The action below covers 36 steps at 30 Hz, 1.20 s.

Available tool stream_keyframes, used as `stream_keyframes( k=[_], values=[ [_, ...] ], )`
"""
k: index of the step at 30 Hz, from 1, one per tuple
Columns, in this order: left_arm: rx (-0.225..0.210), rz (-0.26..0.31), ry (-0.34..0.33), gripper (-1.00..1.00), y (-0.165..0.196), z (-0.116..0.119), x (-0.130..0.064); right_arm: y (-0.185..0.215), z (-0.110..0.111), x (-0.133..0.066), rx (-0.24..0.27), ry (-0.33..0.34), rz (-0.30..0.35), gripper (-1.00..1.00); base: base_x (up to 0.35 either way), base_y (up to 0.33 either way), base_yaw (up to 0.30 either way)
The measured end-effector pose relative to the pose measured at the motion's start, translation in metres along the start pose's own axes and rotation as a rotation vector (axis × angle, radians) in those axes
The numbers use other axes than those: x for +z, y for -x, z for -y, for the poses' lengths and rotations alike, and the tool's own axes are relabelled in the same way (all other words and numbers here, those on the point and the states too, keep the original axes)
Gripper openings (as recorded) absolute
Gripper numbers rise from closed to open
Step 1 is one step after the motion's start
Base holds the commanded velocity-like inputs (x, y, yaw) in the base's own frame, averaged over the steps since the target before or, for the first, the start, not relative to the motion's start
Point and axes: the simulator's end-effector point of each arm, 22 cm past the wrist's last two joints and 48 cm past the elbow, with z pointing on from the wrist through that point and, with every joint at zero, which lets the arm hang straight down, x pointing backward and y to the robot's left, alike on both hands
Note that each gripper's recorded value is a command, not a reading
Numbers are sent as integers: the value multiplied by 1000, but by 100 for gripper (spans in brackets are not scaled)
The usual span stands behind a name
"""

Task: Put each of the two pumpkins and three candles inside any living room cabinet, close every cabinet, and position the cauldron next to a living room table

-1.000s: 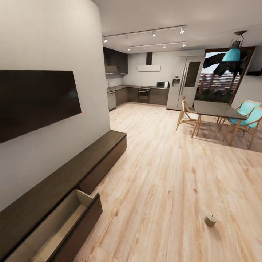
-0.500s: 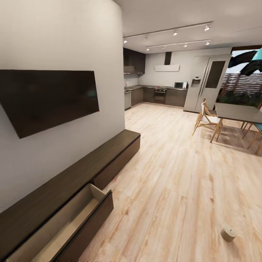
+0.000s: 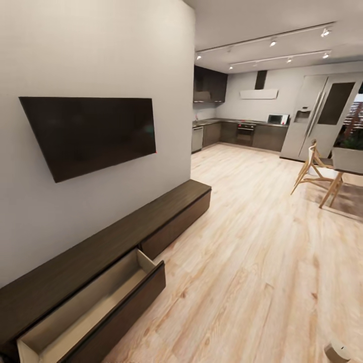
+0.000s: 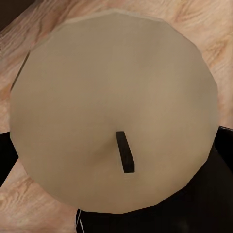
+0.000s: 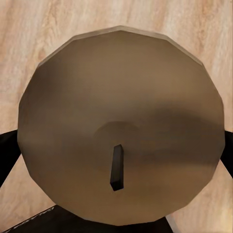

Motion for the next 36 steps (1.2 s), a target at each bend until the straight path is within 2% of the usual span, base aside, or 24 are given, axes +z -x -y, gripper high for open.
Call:
stream_keyframes(
  k=[23, 36],
  values=[
    [-4, -4, -17, -100, -3, 14, -2, -2, -3, -1, 1, 3, -3, -100, 8, -9, 289],
    [-18, -5, -8, -100, -2, 9, -1, -2, -3, -1, 1, 3, -3, -100, 0, 0, 289]
  ],
)
